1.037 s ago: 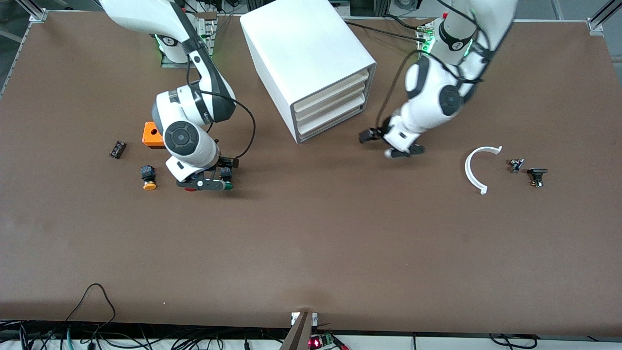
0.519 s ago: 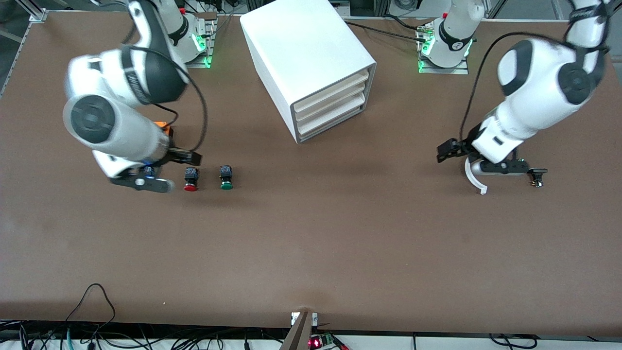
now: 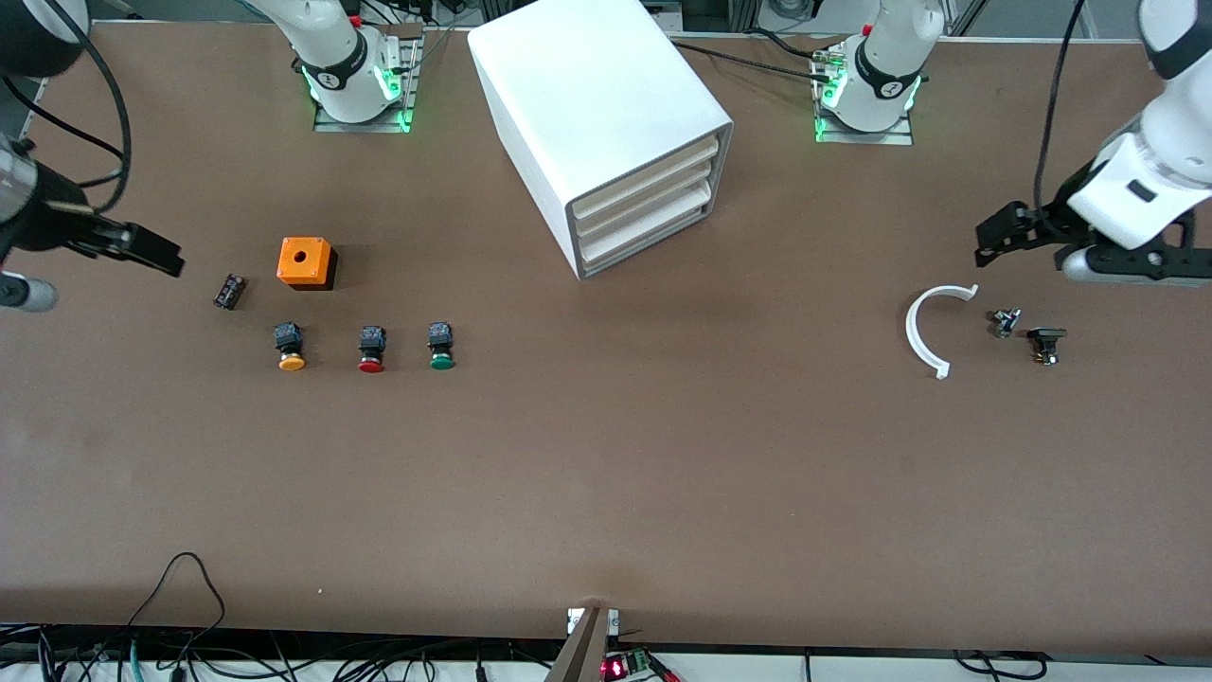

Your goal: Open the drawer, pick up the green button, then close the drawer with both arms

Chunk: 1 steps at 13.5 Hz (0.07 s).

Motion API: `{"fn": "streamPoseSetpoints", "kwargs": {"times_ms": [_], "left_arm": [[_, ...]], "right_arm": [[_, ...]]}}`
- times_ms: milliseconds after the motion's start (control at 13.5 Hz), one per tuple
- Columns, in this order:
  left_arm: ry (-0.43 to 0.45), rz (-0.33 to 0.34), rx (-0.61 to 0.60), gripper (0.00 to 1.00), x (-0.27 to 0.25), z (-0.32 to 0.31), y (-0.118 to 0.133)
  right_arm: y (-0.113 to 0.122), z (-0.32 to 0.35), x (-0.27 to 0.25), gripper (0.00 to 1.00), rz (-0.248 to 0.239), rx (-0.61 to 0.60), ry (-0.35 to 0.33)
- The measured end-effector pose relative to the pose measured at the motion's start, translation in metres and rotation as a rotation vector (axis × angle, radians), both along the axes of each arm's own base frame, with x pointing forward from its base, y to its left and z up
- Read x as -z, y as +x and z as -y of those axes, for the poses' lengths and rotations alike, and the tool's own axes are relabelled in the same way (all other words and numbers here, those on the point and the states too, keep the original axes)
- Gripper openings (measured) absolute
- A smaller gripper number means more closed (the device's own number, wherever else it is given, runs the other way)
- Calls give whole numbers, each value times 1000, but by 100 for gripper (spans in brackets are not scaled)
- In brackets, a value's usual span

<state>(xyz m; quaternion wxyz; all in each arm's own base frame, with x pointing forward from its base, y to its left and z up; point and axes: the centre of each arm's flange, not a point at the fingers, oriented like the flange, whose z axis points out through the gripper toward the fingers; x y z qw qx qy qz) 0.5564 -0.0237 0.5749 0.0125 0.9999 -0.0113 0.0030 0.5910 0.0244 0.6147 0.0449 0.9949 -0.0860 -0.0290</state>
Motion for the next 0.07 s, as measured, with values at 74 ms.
{"fn": "streamPoseSetpoints", "kwargs": {"times_ms": [74], "left_arm": [[0, -3, 7, 100, 1, -5, 1]], "right_arm": [[-3, 2, -6, 100, 6, -32, -5]]}}
